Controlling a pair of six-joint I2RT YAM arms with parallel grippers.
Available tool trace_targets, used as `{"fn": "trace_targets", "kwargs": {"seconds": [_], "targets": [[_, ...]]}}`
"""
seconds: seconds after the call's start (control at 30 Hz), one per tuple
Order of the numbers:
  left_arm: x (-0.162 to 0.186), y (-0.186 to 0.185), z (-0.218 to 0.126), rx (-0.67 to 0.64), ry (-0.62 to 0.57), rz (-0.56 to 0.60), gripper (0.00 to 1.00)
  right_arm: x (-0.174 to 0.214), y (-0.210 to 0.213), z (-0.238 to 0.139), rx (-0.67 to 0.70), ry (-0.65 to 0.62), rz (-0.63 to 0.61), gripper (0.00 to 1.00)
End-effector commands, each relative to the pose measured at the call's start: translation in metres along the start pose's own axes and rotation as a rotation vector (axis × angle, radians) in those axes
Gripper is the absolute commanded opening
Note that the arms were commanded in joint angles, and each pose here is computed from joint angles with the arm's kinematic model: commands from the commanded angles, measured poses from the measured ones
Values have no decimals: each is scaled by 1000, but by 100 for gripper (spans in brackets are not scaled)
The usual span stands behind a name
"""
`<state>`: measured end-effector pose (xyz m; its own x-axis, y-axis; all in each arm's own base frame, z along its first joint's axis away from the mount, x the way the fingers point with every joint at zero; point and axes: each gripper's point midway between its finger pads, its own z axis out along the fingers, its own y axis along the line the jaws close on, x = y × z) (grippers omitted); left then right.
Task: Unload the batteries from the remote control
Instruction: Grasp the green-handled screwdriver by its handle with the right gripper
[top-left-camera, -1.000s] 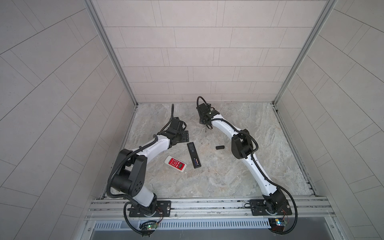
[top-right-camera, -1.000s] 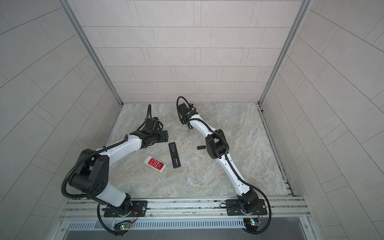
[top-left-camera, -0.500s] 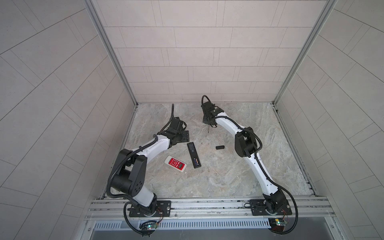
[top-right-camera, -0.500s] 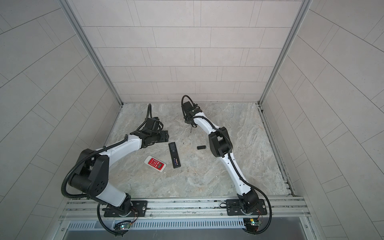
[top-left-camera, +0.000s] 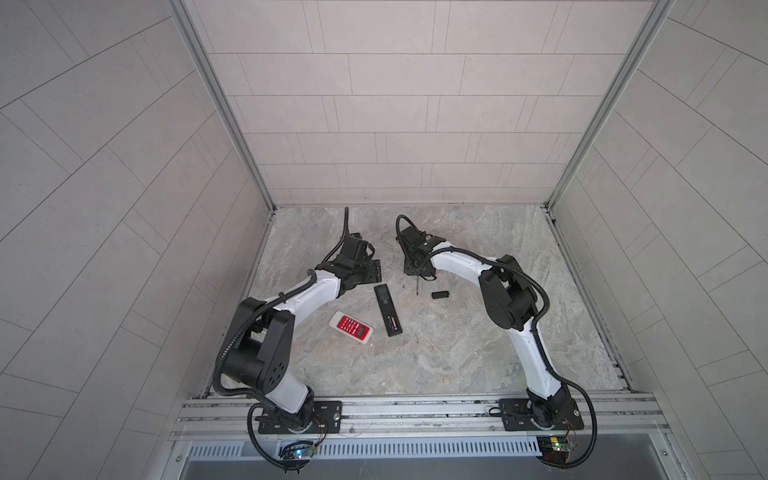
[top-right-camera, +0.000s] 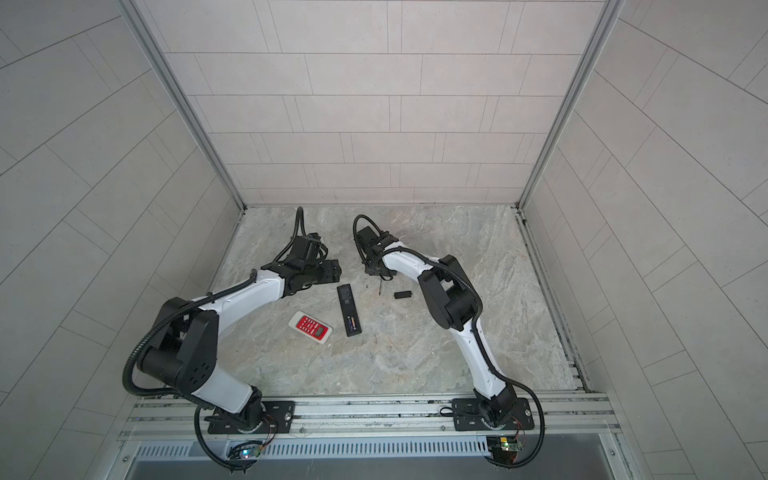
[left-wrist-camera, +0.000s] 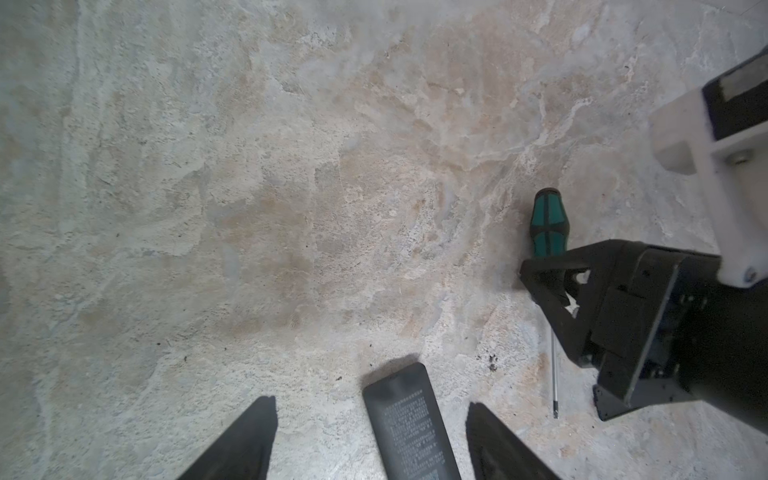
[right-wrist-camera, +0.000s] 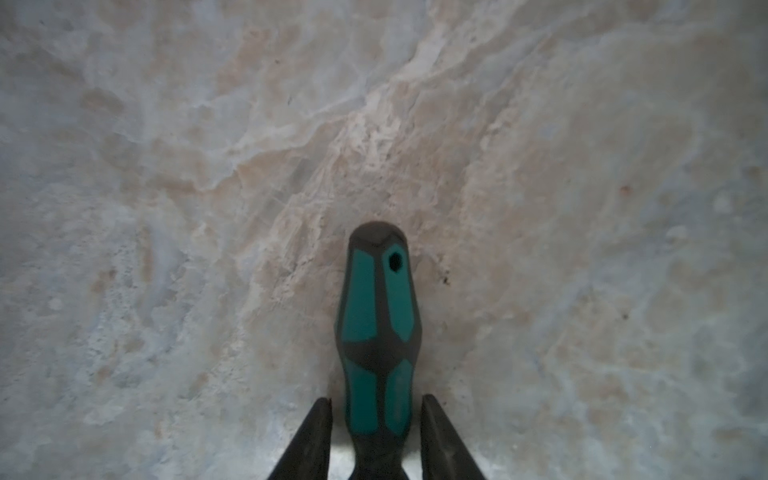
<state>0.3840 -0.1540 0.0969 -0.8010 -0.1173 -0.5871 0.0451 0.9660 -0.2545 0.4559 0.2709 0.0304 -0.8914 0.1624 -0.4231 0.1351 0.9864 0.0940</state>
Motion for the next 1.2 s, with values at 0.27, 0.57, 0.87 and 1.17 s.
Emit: {"fn": "trace_targets", "kwargs": {"seconds": [0.27, 0.57, 0.87, 1.17], "targets": [[3, -3, -6, 10, -19, -2, 77, -12, 0, -7, 8, 72, -91, 60], [3, -3, -4, 3, -18, 7, 77, -10, 12, 17, -19, 180, -144, 54], [2, -4, -3, 6, -12, 12, 77, -3, -2, 17, 50, 212, -179, 41], [2, -8, -2, 18, -9, 6, 76, -2, -1, 14, 30, 226, -186, 29]]}}
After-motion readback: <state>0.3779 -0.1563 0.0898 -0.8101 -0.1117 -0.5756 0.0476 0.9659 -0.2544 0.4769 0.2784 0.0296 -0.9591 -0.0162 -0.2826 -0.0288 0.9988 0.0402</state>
